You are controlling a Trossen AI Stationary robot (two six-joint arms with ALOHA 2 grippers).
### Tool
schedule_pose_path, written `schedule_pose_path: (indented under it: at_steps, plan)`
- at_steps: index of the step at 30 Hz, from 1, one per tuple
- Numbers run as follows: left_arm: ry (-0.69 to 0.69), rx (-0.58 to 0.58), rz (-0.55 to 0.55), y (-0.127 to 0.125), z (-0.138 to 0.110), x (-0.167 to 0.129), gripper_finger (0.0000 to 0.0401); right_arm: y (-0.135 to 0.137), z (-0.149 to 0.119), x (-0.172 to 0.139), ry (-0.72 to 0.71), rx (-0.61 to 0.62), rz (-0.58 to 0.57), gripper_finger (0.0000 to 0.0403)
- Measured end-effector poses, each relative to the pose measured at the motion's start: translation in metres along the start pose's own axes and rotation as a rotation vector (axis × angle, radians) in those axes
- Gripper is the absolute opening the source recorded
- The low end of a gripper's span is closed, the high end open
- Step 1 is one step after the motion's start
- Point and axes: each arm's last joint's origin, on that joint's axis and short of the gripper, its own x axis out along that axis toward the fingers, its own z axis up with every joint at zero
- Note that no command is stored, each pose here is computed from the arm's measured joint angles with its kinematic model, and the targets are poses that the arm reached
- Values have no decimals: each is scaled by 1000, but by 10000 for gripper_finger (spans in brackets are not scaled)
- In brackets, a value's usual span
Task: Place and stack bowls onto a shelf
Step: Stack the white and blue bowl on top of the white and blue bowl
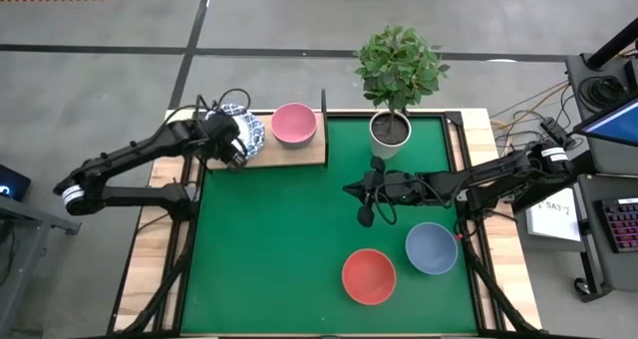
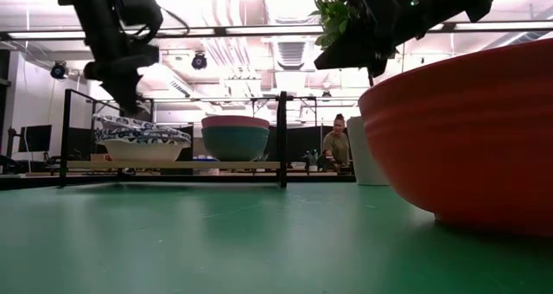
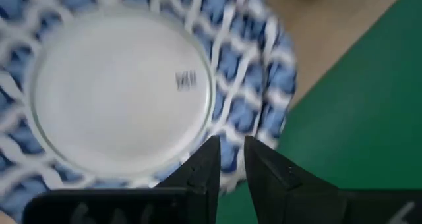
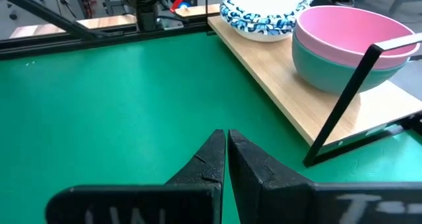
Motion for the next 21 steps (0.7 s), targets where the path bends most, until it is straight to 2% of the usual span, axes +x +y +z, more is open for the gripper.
schedule_pose_path:
  at_steps: [5,10,21]
  plan:
    - [-64,32,10,4,13,-22,49,0,0,0,-3,9,-21,9]
    - [8,50,207,12,6,-30,49,0,0,0,-1,11,-22,9]
    - [146,43,288,4,2,11,49,0,-1,0,0,8,-22,9]
